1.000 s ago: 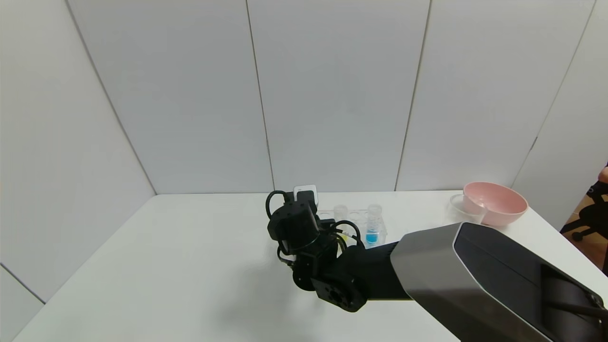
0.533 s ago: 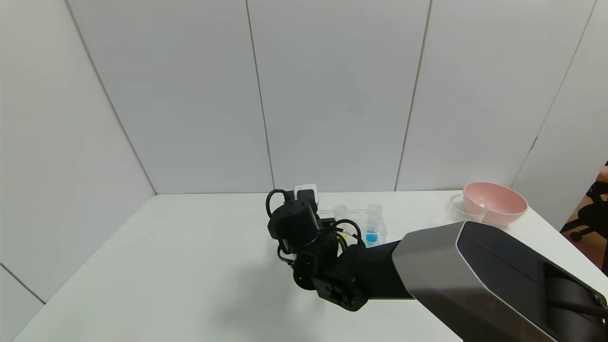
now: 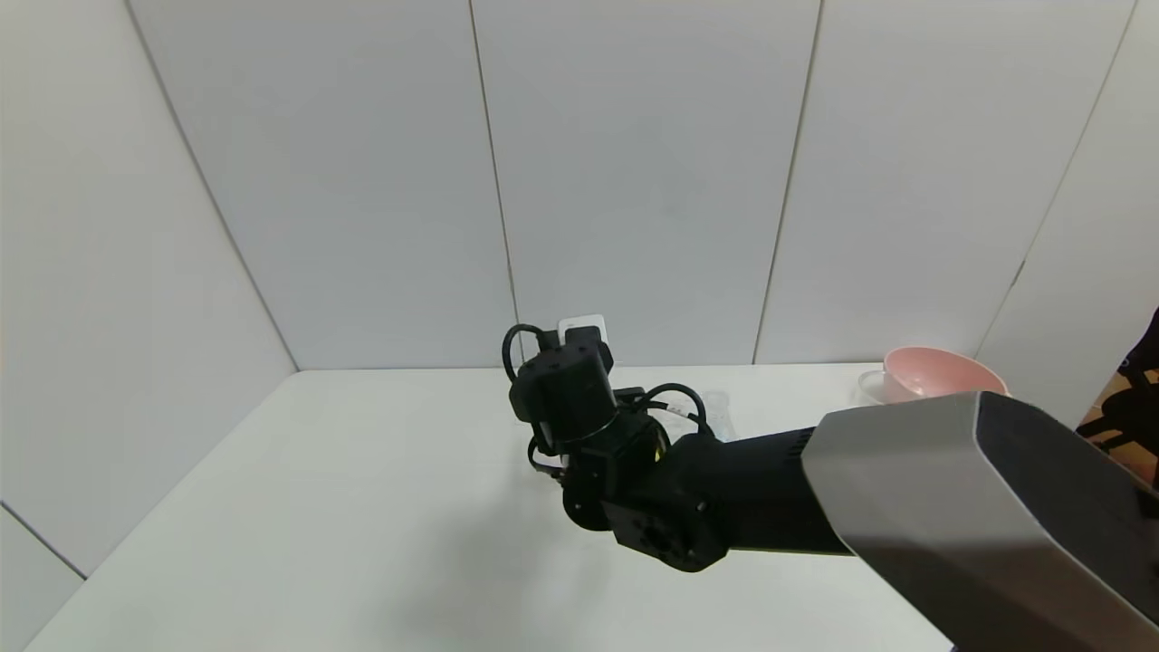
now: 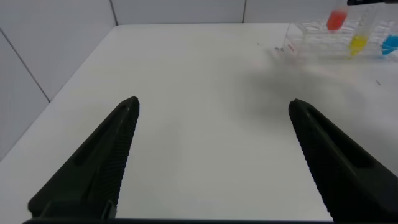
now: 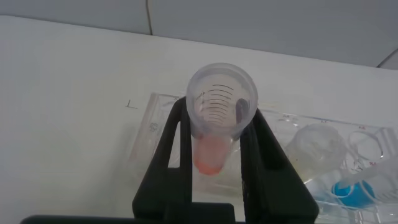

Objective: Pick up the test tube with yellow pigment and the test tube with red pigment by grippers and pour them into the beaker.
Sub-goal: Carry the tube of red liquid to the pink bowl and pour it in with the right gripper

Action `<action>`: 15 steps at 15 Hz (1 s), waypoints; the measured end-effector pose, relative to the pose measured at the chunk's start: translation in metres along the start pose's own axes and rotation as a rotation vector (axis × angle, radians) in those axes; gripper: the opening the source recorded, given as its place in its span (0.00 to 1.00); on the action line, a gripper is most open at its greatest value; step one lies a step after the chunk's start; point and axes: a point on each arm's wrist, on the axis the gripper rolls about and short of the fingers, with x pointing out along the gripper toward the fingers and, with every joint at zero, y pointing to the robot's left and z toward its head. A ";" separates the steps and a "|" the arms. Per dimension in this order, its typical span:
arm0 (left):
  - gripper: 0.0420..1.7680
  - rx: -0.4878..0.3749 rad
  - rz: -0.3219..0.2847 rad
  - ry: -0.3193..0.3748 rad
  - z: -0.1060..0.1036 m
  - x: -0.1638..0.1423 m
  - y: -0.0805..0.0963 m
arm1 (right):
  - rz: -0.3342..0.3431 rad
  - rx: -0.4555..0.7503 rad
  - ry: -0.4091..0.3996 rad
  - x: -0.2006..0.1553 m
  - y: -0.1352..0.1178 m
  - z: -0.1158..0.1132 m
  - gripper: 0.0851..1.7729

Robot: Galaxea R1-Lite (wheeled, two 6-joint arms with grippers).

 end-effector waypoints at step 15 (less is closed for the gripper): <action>0.97 0.000 0.000 0.000 0.000 0.000 0.000 | 0.159 -0.044 0.061 -0.067 -0.039 0.014 0.25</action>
